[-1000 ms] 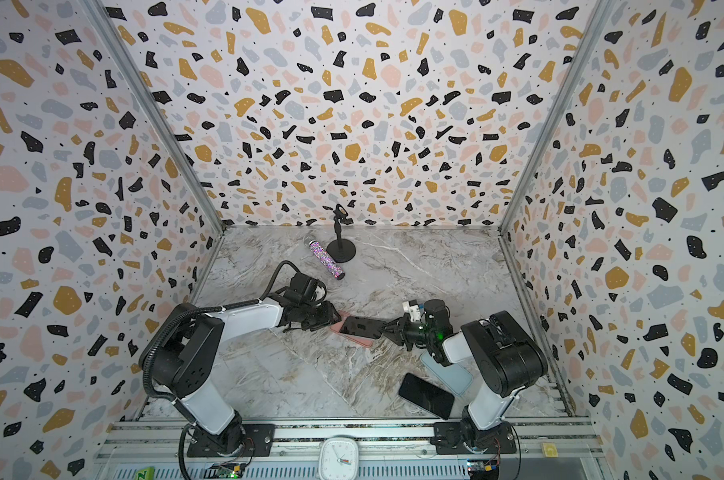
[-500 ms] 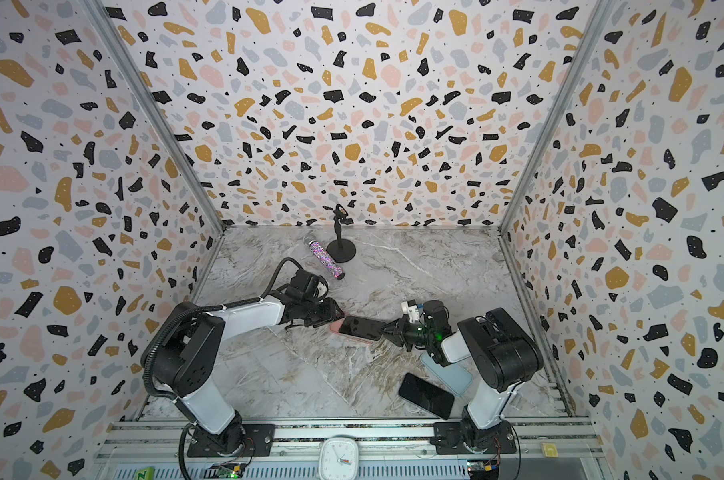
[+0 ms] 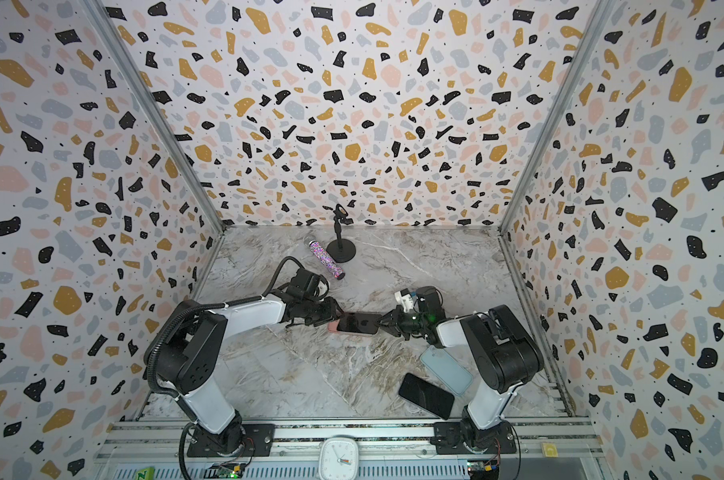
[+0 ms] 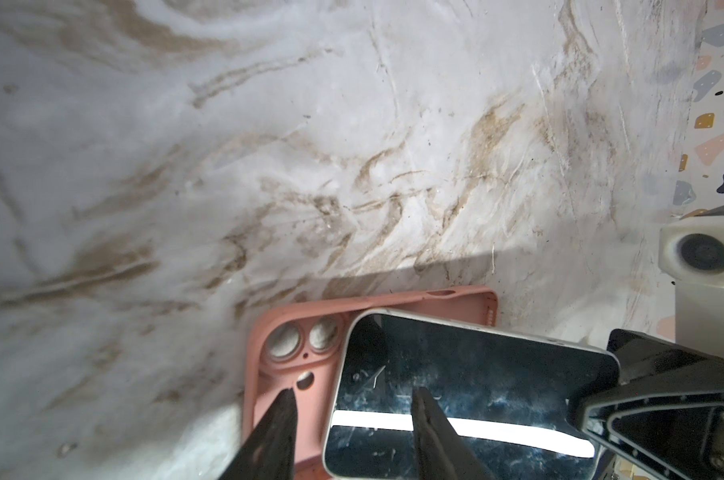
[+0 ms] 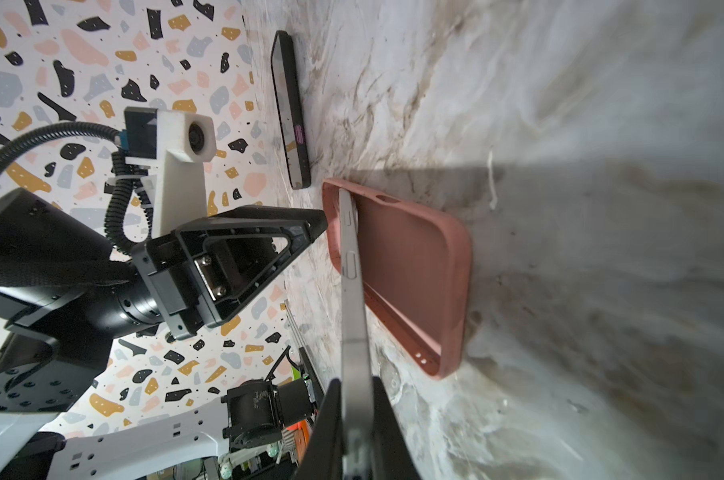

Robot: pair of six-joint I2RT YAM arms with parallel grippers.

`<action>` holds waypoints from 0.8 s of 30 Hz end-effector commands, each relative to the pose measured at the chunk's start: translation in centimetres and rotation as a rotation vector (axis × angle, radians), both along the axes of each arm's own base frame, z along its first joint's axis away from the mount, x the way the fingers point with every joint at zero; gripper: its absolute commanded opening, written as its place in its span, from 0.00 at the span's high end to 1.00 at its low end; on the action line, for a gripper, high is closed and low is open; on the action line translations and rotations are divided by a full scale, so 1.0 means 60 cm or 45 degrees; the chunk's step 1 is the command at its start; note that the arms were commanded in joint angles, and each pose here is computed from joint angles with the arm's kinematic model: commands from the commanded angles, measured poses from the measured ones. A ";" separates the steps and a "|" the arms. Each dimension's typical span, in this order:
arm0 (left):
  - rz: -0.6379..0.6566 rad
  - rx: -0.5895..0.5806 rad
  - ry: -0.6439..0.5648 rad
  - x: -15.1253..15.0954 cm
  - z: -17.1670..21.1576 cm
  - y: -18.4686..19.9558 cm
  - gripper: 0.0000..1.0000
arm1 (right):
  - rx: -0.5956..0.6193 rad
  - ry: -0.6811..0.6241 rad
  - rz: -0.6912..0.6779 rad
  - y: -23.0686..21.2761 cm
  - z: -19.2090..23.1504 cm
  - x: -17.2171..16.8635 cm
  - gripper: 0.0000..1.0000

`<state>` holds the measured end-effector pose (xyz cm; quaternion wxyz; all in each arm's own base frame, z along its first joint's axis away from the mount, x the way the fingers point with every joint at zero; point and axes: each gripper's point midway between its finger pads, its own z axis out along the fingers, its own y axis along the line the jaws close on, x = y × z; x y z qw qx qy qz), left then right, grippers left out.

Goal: Put the phone into the phone case

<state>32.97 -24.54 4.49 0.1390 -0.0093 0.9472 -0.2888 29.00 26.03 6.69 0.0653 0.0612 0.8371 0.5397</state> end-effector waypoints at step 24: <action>0.035 -0.012 0.009 0.014 -0.009 0.028 0.55 | -0.169 0.221 0.183 -0.007 -0.078 -0.036 1.00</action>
